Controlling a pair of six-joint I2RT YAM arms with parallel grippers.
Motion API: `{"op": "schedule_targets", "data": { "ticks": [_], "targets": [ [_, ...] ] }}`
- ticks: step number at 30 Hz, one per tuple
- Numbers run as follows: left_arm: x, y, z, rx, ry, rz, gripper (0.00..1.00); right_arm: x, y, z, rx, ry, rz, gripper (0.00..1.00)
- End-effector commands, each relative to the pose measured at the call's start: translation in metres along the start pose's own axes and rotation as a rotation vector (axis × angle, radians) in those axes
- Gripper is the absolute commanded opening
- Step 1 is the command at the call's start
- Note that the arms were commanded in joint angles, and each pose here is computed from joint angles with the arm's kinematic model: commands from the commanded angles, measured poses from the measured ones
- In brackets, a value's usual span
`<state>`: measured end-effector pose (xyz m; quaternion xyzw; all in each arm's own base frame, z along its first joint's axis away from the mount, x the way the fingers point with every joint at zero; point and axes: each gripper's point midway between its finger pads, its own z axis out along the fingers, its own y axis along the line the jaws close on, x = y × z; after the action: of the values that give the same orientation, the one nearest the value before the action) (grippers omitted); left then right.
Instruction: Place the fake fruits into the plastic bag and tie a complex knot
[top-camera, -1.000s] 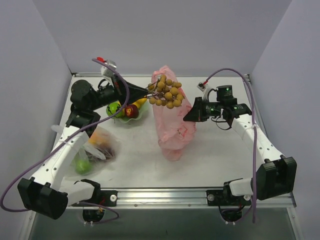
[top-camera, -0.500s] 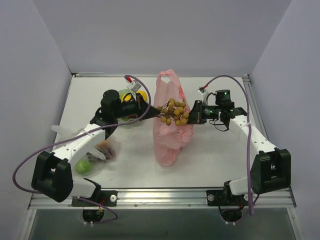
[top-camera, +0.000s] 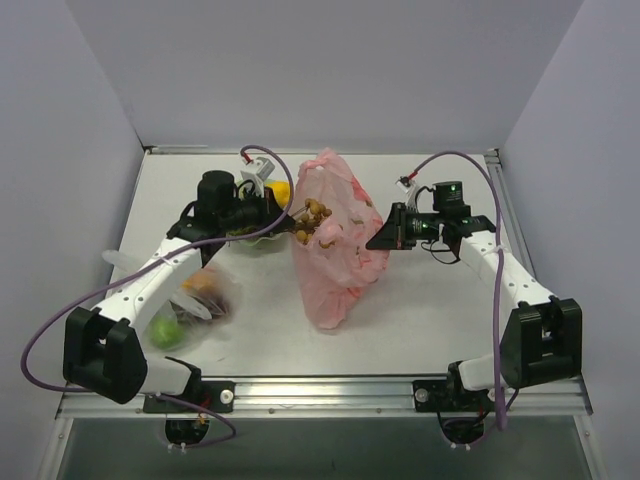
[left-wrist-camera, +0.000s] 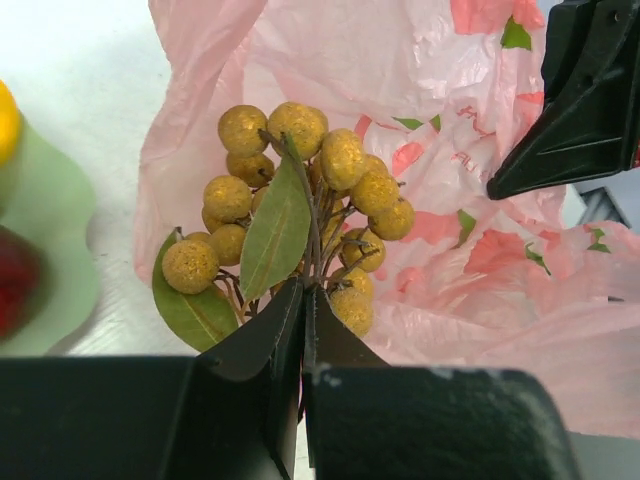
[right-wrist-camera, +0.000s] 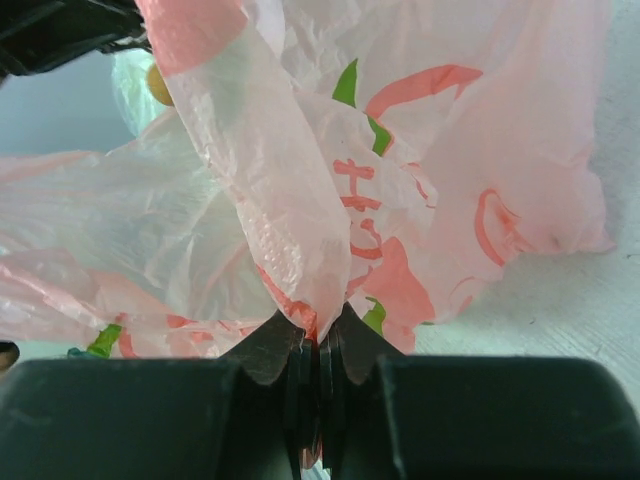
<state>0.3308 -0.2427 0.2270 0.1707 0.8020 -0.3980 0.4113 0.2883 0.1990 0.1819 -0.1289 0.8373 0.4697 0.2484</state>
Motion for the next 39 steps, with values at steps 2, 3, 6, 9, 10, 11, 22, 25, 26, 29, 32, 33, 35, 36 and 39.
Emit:
{"op": "schedule_targets", "data": {
  "ticks": [2, 3, 6, 9, 10, 11, 22, 25, 26, 29, 32, 33, 35, 36, 39],
  "targets": [
    [-0.039, -0.041, 0.001, 0.01, -0.026, 0.197, 0.0, 0.003, 0.009, -0.002, -0.003, 0.01, -0.086, 0.0],
    [-0.036, -0.048, 0.004, 0.022, 0.0, 0.21, 0.0, 0.006, 0.01, 0.0, 0.007, 0.023, -0.106, 0.0],
    [-0.035, -0.079, 0.022, 0.033, 0.037, 0.288, 0.0, 0.012, 0.016, 0.005, 0.011, 0.045, -0.159, 0.0],
    [-0.022, -0.088, 0.044, -0.035, 0.083, 0.342, 0.0, 0.013, 0.018, 0.006, 0.032, 0.05, -0.194, 0.0],
    [-0.019, -0.086, 0.049, -0.055, 0.094, 0.348, 0.0, 0.013, 0.018, 0.006, 0.04, 0.052, -0.203, 0.0],
    [-0.02, -0.081, 0.051, -0.098, 0.094, 0.347, 0.05, 0.013, 0.018, 0.006, 0.044, 0.05, -0.206, 0.0],
    [0.003, -0.071, 0.042, -0.156, 0.163, 0.37, 0.56, 0.014, 0.009, 0.001, 0.104, 0.05, -0.239, 0.0],
    [0.007, -0.083, 0.034, -0.084, 0.172, 0.386, 0.73, 0.016, 0.006, -0.001, 0.12, 0.055, -0.256, 0.0],
    [0.009, -0.084, 0.032, -0.069, 0.177, 0.392, 0.74, 0.017, 0.005, -0.001, 0.124, 0.06, -0.257, 0.0],
    [0.019, -0.104, 0.02, 0.078, 0.218, 0.407, 0.77, 0.022, 0.0, -0.002, 0.142, 0.067, -0.271, 0.0],
    [0.042, -0.117, 0.009, 0.2, 0.301, 0.443, 0.77, 0.025, -0.005, -0.003, 0.16, 0.073, -0.275, 0.0],
    [0.057, -0.129, 0.0, 0.295, 0.356, 0.435, 0.76, 0.027, -0.008, -0.002, 0.165, 0.079, -0.271, 0.0],
    [0.074, -0.138, -0.006, 0.394, 0.408, 0.469, 0.71, 0.03, -0.013, -0.001, 0.18, 0.088, -0.265, 0.0],
    [0.089, -0.141, -0.011, 0.413, 0.461, 0.469, 0.69, 0.033, -0.015, 0.0, 0.184, 0.094, -0.259, 0.0],
    [0.128, -0.132, -0.016, 0.434, 0.606, 0.482, 0.56, 0.035, -0.021, 0.0, 0.199, 0.1, -0.252, 0.0]
  ]
}}
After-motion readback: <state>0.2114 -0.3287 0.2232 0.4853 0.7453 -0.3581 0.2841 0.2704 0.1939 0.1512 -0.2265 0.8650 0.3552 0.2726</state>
